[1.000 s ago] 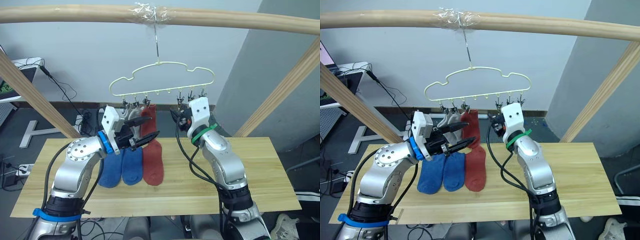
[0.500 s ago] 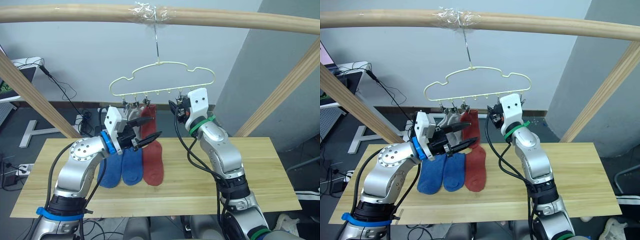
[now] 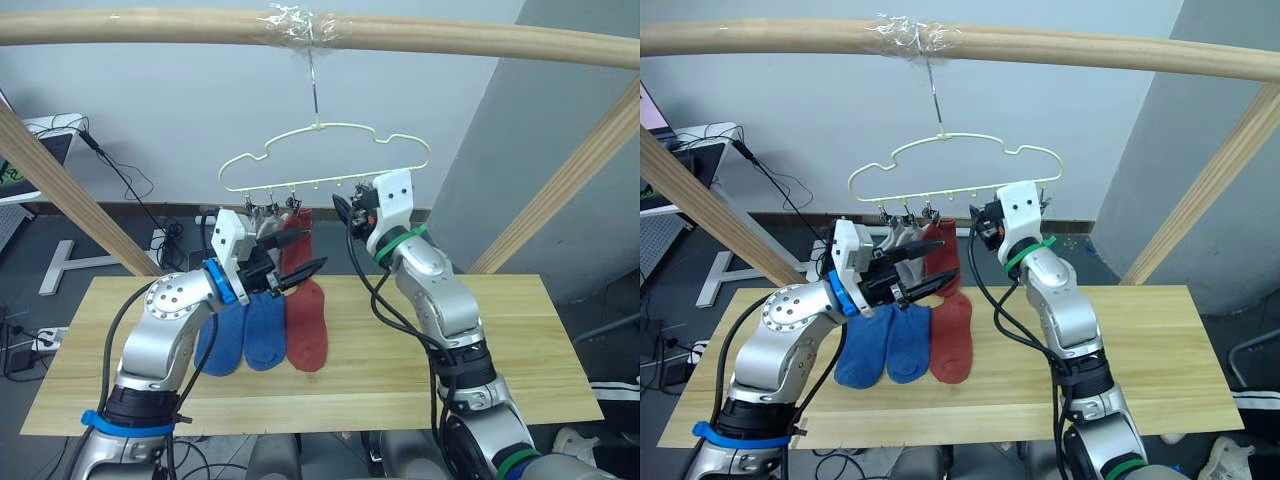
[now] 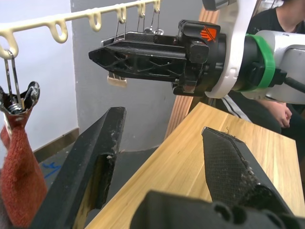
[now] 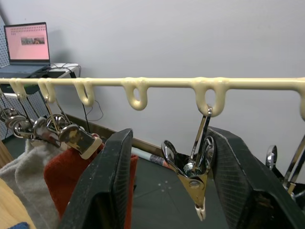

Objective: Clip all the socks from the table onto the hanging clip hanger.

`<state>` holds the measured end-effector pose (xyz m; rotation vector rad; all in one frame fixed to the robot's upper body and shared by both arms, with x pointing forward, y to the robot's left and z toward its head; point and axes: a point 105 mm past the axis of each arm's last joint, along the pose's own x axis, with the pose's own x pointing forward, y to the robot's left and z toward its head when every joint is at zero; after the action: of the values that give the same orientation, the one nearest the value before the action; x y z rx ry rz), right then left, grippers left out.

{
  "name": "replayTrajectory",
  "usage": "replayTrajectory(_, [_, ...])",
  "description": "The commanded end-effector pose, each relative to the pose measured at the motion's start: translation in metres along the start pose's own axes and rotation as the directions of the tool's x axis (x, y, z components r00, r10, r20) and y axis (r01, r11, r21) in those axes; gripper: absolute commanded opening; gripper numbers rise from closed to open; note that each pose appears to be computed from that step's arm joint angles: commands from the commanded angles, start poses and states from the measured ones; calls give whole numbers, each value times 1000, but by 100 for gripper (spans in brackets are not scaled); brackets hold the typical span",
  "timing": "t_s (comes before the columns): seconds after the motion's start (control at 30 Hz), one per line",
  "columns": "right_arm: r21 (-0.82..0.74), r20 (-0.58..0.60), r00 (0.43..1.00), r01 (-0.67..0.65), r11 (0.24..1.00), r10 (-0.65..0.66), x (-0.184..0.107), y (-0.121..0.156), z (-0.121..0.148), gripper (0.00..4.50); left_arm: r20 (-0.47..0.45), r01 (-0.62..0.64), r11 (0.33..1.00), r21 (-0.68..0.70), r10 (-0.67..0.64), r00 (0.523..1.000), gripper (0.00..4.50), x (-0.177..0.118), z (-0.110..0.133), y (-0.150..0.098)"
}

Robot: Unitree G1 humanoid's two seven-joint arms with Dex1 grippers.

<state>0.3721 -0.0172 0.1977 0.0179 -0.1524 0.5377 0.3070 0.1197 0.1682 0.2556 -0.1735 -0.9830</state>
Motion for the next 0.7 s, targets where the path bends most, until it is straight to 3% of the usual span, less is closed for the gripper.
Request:
replayTrajectory(0.03, [27,77,997,-2,1000,-1,2,2,19,208,41,17,999,26,-19,999,294,3,10,-3])
replayTrajectory(0.2, [42,87,996,7,999,-11,3,0,21,61,-8,6,999,49,-5,1000,294,4,1,-5])
replayTrajectory(0.3, [47,90,996,8,999,-12,3,0,22,1,-73,20,996,91,-13,997,294,6,-11,-7])
replayTrajectory(0.33, [46,91,996,8,999,-12,3,0,23,1,-112,19,996,83,-10,994,294,6,-18,-7])
replayTrajectory(0.43, [52,98,995,9,999,-14,4,1,25,0,-243,5,997,75,13,970,350,9,-49,-9])
replayTrajectory(0.53, [53,104,995,6,999,-11,4,2,26,0,-368,-69,996,64,88,926,441,10,-81,-5])
replayTrajectory(0.6, [53,107,994,4,999,-9,5,3,27,0,-464,-111,993,42,117,878,449,10,-106,-6])
replayTrajectory(0.7, [53,108,994,2,999,-7,5,3,28,0,-491,-162,987,20,151,858,449,20,-126,-8])
